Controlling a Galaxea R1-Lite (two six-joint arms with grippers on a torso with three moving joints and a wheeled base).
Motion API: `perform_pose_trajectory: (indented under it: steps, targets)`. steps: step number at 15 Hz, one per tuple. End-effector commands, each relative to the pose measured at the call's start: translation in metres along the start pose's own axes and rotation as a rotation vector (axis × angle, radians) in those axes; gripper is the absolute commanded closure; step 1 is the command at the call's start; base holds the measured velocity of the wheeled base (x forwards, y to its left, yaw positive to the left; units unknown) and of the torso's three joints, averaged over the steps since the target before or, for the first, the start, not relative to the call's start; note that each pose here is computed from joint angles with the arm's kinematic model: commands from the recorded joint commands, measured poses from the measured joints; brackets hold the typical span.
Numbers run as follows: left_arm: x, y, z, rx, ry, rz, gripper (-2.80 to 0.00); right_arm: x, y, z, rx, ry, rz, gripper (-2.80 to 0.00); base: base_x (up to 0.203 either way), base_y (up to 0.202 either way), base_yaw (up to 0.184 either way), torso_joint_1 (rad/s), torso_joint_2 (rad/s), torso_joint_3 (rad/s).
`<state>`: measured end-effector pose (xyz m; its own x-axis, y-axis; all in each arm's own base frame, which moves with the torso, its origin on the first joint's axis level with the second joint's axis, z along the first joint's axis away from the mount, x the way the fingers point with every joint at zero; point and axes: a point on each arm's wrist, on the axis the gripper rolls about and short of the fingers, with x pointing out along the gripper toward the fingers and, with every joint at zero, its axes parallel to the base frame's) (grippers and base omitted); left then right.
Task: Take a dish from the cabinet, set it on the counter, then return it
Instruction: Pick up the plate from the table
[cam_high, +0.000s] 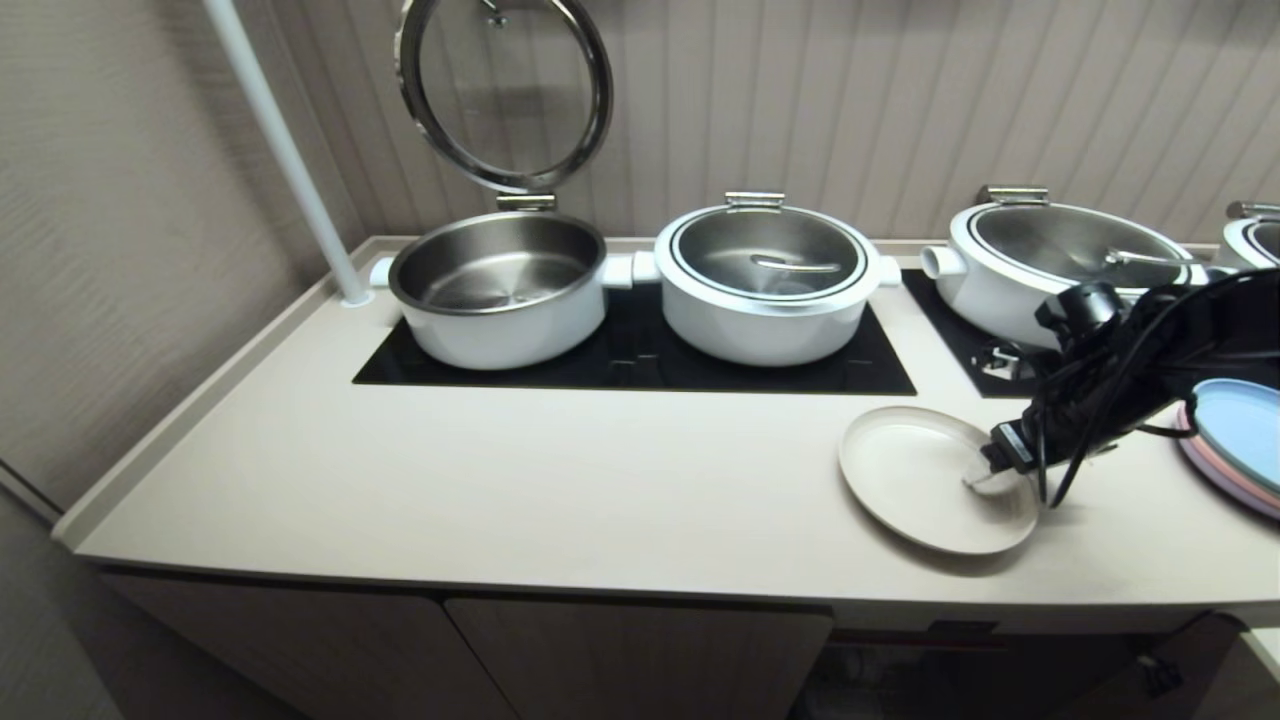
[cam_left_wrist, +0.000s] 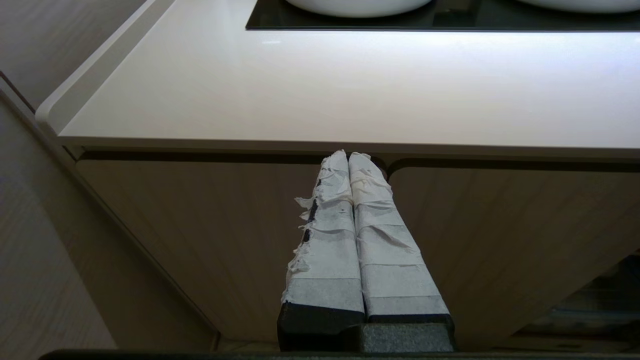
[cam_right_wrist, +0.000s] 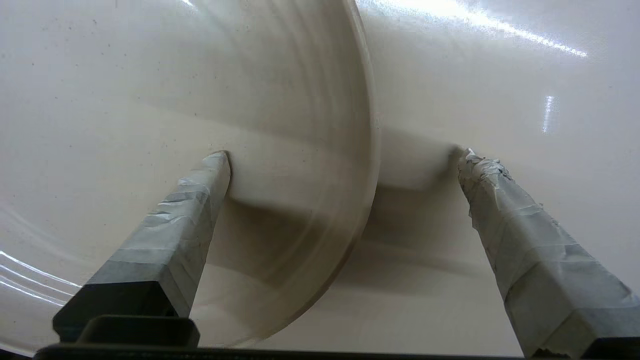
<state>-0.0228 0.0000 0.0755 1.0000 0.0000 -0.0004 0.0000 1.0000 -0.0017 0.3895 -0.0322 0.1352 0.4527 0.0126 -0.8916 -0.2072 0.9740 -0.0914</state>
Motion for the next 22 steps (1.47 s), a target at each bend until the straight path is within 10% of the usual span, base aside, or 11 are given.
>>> perform_pose_trajectory:
  steps: [1, 13, 14, 22]
  targets:
    - [0.0000, 0.0000, 0.0000, 0.000, 0.000, 0.000, 0.00, 0.0019, -0.0001, -0.0006, 0.003, 0.009, 0.002, -2.80, 0.000, 0.000, 0.000, 0.000, 0.00, 0.000]
    - [0.0000, 0.0000, 0.0000, 0.000, 0.000, 0.000, 0.00, 0.0066, 0.0000, -0.0017, 0.008, 0.019, 0.005, -2.80, 0.000, 0.000, 0.000, 0.000, 0.00, 0.000]
    - [0.0000, 0.0000, 0.0000, 0.000, 0.000, 0.000, 0.00, 0.0064, -0.0001, -0.0014, 0.009, 0.017, 0.005, 0.00, 0.000, 0.000, 0.000, 0.000, 0.00, 0.000]
    - [0.0000, 0.0000, 0.0000, 0.000, 0.000, 0.000, 0.00, 0.0062, 0.0043, 0.0008, 0.005, 0.011, 0.010, 0.00, 0.000, 0.000, 0.000, 0.000, 0.00, 0.000]
